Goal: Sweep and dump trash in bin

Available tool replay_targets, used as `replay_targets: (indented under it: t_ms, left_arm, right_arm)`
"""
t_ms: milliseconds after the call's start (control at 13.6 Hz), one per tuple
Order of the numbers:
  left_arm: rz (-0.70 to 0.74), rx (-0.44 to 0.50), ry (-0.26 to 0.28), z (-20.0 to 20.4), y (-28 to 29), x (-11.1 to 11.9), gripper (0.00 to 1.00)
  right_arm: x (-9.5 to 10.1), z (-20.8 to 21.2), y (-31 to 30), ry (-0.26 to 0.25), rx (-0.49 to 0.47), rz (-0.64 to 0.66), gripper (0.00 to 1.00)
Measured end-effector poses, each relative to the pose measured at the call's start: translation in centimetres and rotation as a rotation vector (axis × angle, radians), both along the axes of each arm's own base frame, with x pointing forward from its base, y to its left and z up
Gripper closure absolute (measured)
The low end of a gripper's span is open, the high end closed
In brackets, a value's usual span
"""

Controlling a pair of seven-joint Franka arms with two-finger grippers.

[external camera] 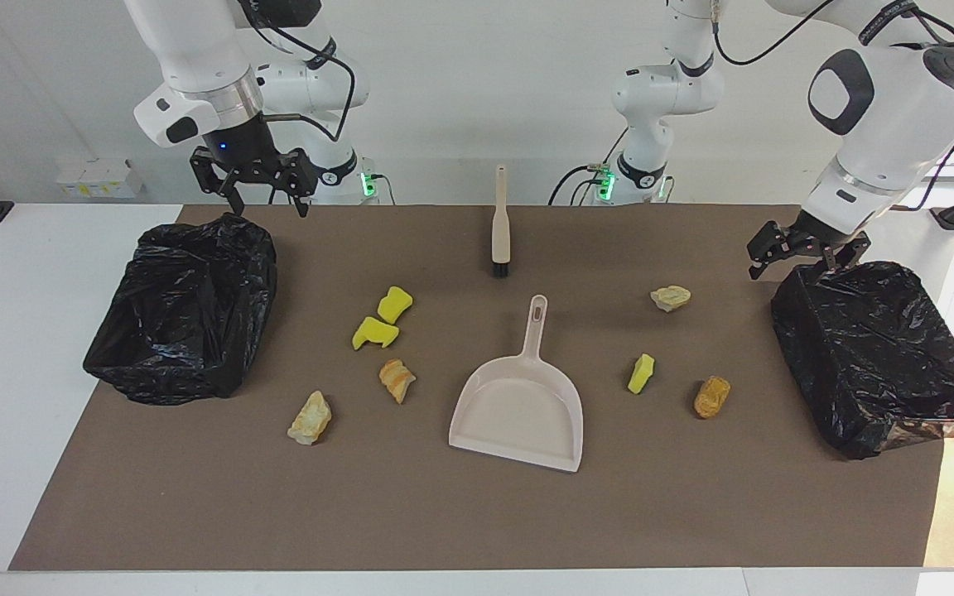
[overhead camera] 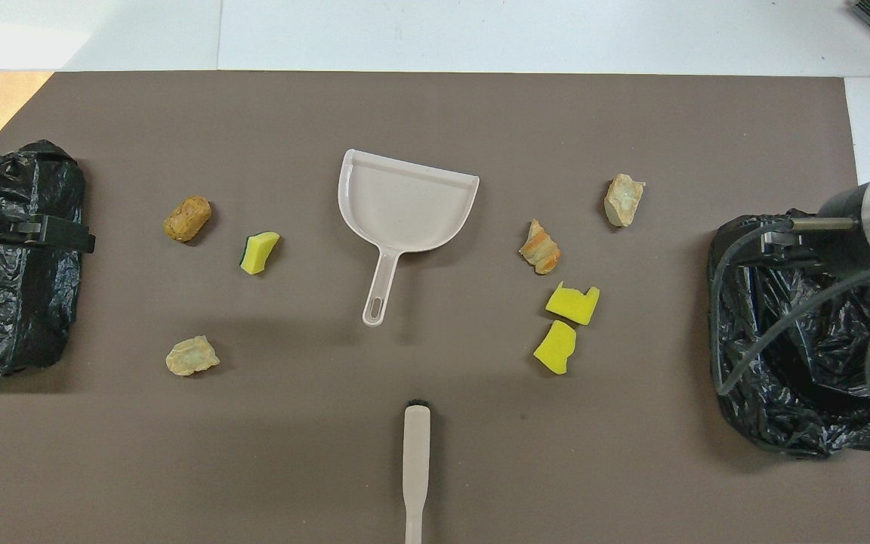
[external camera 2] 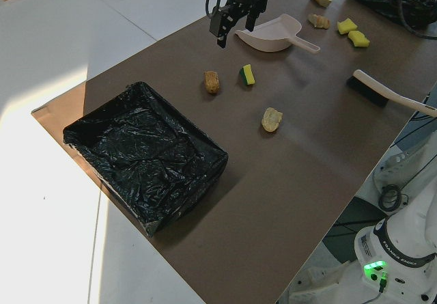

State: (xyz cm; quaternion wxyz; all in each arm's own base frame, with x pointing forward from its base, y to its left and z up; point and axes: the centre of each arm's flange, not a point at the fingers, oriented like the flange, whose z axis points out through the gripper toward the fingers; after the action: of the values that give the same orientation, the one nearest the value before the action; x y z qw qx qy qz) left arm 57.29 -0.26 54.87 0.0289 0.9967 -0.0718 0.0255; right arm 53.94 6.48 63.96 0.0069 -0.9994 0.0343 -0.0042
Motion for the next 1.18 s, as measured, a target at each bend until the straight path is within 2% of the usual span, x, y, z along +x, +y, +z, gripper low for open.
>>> replay_targets:
  t_ms: [664, 959, 1180]
  left_arm:
    - [-0.007, 0.0, -0.01, 0.6, -0.6, 0.1, 0.0]
    - [-0.011, 0.0, 0.002, 0.3, -0.9, -0.1, 0.0]
    - [-0.037, 0.001, 0.025, -1.2, -2.9, -1.4, 0.0]
  right_arm:
    - [0.2, 0.0, -1.5, 0.001, 0.0, -0.027, 0.0]
    - [0.2, 0.0, -1.4, 0.0, 0.0, -0.027, 0.0]
    - [0.5, 0.2, -1.4, -0.026, 0.003, -0.027, 0.0]
